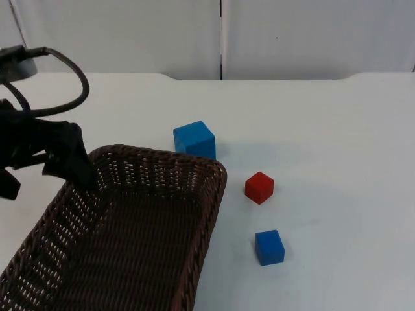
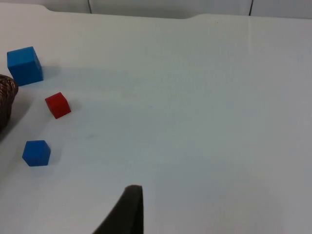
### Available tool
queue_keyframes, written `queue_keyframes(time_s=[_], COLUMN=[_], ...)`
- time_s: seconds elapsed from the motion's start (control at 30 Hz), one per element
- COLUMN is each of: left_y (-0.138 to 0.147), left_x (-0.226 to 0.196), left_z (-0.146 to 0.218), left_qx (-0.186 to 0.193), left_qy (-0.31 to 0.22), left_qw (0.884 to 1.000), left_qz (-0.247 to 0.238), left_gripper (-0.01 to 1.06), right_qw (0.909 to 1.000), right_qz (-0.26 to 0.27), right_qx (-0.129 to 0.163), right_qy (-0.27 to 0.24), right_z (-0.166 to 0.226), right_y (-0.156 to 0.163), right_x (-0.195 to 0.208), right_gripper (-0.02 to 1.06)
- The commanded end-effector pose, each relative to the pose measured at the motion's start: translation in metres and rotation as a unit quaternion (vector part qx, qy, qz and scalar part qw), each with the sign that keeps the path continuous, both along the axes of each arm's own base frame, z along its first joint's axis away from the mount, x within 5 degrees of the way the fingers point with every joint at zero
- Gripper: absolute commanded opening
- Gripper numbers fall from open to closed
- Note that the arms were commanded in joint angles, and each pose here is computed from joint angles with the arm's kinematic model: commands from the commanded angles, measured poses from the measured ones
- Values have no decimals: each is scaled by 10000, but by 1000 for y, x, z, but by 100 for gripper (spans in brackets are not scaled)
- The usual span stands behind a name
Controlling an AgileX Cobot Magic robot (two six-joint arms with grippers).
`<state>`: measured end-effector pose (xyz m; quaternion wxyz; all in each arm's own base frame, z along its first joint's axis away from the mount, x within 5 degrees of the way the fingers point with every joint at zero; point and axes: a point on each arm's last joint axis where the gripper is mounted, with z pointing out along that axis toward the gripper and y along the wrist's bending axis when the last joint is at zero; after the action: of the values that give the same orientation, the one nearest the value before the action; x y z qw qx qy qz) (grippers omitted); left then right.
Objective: Pick up the basket with the left hand and place the largest block into the basket with the right hand.
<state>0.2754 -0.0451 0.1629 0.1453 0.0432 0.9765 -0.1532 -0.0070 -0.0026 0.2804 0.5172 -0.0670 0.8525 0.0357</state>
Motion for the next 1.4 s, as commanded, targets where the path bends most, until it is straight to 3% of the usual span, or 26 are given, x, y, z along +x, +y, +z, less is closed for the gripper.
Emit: queue_keyframes(time_s=[0.0, 0.2, 0.57, 1.0, 1.13, 1.27, 1.3, 1.37], left_y=[-1, -2, -3, -3, -3, -2, -2, -3], left_x=[3, 3, 3, 3, 2, 3, 3, 4], left_z=[-2, -18, -42, -67, -71, -73, -73, -74], left_qx=[-16, 28, 62, 92, 101, 114, 114, 43], left_qy=[0, 258, 618, 992, 1051, 1035, 1035, 1037], left_qw=[10000, 9991, 9963, 9928, 9922, 9927, 9927, 9933], left_qz=[1, -333, -596, -669, -663, -603, -603, -499], left_gripper=[98, 98, 98, 97, 90, 66, 66, 48], right_qw=[10000, 9996, 9996, 9996, 9996, 9996, 9996, 9996], right_qz=[-32, -161, -172, -263, -263, -263, -263, -263], right_qx=[-36, -222, -226, -16, -16, -16, -16, -16], right_qy=[-32, -62, -55, -29, -29, -29, -29, -29], right_z=[0, 0, 0, 0, 0, 0, 0, 0], right_y=[-1, -4, -5, -4, -4, -4, -4, -4], right_x=[0, 0, 1, 0, 0, 0, 0, 0], right_gripper=[105, 105, 105, 105, 105, 105, 105, 105])
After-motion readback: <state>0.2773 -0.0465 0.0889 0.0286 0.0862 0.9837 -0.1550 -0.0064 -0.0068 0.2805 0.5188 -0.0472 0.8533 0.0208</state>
